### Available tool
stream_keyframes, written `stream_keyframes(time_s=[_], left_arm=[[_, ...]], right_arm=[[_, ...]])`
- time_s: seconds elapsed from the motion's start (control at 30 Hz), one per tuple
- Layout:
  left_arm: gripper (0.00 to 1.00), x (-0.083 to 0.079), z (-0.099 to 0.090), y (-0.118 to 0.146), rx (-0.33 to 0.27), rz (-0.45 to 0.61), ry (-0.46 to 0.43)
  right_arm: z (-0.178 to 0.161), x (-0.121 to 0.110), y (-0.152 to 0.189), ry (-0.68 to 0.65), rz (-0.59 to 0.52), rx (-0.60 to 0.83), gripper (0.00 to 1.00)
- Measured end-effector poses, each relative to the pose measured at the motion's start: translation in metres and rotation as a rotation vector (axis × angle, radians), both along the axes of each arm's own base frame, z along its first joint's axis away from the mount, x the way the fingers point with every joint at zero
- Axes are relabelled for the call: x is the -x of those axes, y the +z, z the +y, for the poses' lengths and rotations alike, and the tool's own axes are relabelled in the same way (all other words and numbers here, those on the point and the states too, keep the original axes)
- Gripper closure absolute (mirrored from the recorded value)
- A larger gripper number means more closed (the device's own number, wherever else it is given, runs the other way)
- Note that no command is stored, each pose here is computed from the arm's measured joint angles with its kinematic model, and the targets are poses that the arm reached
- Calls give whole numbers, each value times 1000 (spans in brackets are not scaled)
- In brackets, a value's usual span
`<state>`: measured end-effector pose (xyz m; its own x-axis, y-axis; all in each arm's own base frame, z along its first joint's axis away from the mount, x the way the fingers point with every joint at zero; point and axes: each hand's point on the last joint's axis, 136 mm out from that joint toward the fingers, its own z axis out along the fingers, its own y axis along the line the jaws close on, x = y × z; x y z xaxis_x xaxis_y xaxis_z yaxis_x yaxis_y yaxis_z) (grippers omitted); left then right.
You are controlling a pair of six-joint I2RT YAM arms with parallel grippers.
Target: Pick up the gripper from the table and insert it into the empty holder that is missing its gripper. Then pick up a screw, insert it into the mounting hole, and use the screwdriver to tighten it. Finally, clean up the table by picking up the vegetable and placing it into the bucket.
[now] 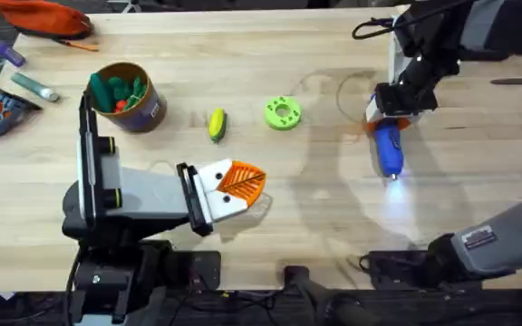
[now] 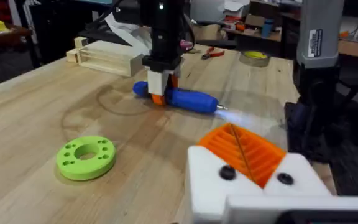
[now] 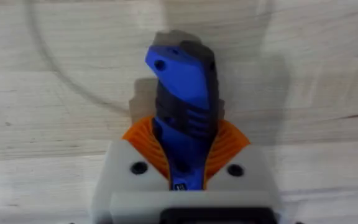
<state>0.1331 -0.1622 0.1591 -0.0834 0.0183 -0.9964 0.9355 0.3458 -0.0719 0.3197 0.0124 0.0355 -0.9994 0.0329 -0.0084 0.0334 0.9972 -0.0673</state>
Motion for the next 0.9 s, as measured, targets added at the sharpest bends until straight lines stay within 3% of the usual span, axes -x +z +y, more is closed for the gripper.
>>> stream_keyframes(time_s=[0.9], left_arm=[[988, 0, 0, 0, 0, 0, 0]], right_arm=[[1, -9, 4, 5, -34, -3, 816]])
